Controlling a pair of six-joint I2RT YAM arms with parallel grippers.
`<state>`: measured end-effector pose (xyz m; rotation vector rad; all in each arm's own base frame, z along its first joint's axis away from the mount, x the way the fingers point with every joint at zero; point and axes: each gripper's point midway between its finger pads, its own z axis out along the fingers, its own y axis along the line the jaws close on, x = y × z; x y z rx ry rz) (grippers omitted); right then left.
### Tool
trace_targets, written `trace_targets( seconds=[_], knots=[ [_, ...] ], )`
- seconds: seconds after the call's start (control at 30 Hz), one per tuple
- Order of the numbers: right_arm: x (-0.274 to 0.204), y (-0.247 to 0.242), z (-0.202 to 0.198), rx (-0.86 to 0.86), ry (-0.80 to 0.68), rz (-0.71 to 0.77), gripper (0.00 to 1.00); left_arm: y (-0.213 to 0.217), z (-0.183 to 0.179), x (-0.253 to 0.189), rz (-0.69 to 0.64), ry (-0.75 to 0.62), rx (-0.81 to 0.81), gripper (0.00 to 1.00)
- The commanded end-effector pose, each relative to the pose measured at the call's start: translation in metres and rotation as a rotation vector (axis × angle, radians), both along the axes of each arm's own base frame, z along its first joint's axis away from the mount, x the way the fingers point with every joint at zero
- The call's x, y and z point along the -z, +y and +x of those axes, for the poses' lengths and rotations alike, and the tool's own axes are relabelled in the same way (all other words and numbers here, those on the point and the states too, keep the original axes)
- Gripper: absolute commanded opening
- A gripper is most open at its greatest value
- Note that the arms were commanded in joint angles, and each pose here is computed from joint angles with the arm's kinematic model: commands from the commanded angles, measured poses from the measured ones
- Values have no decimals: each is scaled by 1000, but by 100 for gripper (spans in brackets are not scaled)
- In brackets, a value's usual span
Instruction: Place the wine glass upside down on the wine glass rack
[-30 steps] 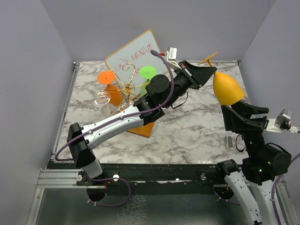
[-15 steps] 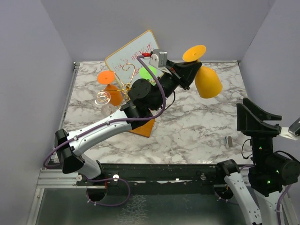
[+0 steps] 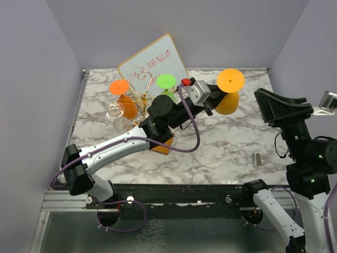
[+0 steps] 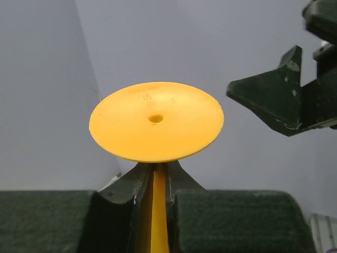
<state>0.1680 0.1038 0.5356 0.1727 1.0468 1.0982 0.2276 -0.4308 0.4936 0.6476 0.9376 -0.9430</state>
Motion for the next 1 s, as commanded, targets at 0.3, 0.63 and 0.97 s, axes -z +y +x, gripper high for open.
trace_targets(
  seconds=[0.3, 0.63, 0.97],
  knots=[
    [52, 42, 43, -212, 398, -7, 60, 5, -25, -4, 95, -328, 14, 0],
    [54, 45, 45, -228, 387, -6, 9, 5, -16, 5, 92, -254, -6, 7],
    [48, 15, 50, -28, 290, -16, 1, 25, -35, -4, -51, 182, 148, 77]
  ],
)
